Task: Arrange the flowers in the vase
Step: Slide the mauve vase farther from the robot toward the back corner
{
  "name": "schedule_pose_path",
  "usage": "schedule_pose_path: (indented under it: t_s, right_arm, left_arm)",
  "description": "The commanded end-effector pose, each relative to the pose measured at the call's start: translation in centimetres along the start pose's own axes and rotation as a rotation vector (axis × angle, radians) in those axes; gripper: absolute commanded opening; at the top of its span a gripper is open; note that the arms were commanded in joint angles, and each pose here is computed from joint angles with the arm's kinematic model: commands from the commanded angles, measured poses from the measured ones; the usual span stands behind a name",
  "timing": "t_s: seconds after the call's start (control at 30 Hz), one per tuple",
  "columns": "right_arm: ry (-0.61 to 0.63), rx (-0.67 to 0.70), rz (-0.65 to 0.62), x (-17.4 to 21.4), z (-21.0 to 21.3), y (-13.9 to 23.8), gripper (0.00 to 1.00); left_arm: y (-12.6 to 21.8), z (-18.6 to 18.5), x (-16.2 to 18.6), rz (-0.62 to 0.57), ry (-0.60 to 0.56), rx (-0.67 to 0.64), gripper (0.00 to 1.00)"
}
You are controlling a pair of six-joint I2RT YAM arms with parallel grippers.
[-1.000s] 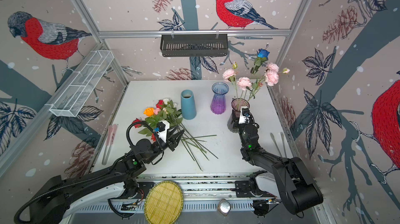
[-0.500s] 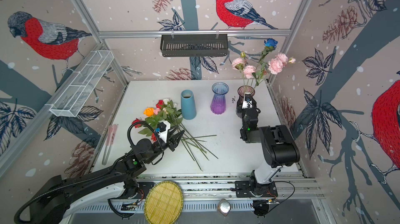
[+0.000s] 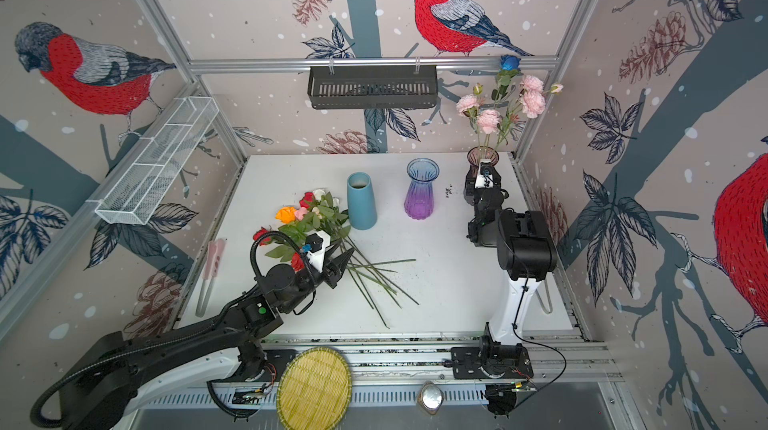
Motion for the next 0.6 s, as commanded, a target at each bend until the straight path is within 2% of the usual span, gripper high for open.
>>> schedule_pose_path:
  t_s: [0.0,0.2,0.43,0.57]
  right_arm:
    - [0.005,-0.03,-0.134,-2.3,-0.3,-1.1,0.3]
    - [-0.022,-0.065,-0.093,-1.0,-0.9,-3.1,0.36]
    - [-0.055,-0.052,-0.083,-0.4,-1.0,-3.8,0.38]
    - [-0.033,-0.042,-0.067,-0.1,-1.3,-3.9,0.38]
  left_arm:
    - [-0.2,0.1,-0.2,-0.001,-0.02,-0.011,0.47]
    - [-0.2,-0.2,-0.2,-0.012,-0.036,0.017,0.47]
    - [-0.1,-0.2,-0.2,-0.017,-0.042,0.027,0.47]
    - [-0.1,-0.4,-0.3,-0.025,-0.046,0.044,0.47]
Point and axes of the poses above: each gripper's point midway between its finger pads, its own y axis back along the fingers, its own z axis along the line the jaws close on, x = y × z, the point moved 9 cm from there along y, back along the fingers, and after that the axes turned 9 degrees about -y, right-handed, at the moved point
